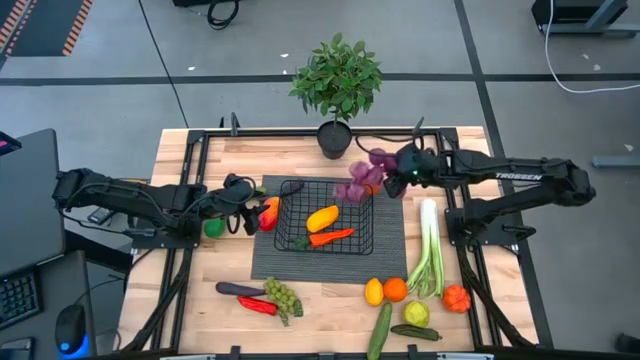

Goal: Build produce basket
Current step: Put the purple garlic into the wire basket

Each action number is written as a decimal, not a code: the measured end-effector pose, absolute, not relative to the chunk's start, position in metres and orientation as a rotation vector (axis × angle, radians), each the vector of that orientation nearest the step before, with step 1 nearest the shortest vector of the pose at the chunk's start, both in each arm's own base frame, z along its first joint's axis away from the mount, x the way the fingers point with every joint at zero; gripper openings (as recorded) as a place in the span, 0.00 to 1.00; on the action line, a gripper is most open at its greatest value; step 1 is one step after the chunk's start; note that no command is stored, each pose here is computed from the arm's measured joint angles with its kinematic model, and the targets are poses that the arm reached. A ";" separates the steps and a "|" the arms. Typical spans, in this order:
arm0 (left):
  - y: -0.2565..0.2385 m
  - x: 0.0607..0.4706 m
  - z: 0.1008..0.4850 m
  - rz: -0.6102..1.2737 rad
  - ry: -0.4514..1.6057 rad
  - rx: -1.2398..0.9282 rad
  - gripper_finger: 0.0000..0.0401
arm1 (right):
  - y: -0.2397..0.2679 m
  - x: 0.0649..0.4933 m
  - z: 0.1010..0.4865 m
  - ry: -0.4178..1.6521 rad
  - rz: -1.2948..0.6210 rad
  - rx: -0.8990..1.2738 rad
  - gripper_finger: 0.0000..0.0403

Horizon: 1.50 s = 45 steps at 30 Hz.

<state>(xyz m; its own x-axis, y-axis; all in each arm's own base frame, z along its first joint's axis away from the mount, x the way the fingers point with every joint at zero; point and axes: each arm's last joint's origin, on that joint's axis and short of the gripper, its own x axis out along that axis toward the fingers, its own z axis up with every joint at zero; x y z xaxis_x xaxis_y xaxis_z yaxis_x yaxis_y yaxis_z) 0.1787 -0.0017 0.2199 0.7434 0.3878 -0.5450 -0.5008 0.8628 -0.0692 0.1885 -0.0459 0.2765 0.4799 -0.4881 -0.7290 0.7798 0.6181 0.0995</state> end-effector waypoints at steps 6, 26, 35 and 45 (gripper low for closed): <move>-0.002 0.179 0.220 0.498 0.539 -0.244 0.58 | -0.034 0.200 0.284 0.622 -0.711 0.400 0.50; -0.002 0.179 0.220 0.504 0.534 -0.266 0.58 | -0.001 0.263 0.271 0.445 -0.509 0.430 0.50; -0.002 0.179 0.220 0.502 0.535 -0.262 0.58 | -0.005 0.286 0.248 0.462 -0.544 0.460 0.50; -0.005 0.179 0.220 0.476 0.542 -0.262 0.58 | -0.008 0.287 0.246 0.489 -0.509 0.472 0.61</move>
<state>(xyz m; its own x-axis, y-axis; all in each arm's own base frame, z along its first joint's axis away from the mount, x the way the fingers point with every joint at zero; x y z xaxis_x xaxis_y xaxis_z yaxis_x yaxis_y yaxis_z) 0.1787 -0.0046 0.2197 0.7523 0.3626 -0.5500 -0.4979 0.8596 -0.1144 0.2871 -0.0075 0.2456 0.7654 -0.3414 -0.5456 0.5587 0.7733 0.2999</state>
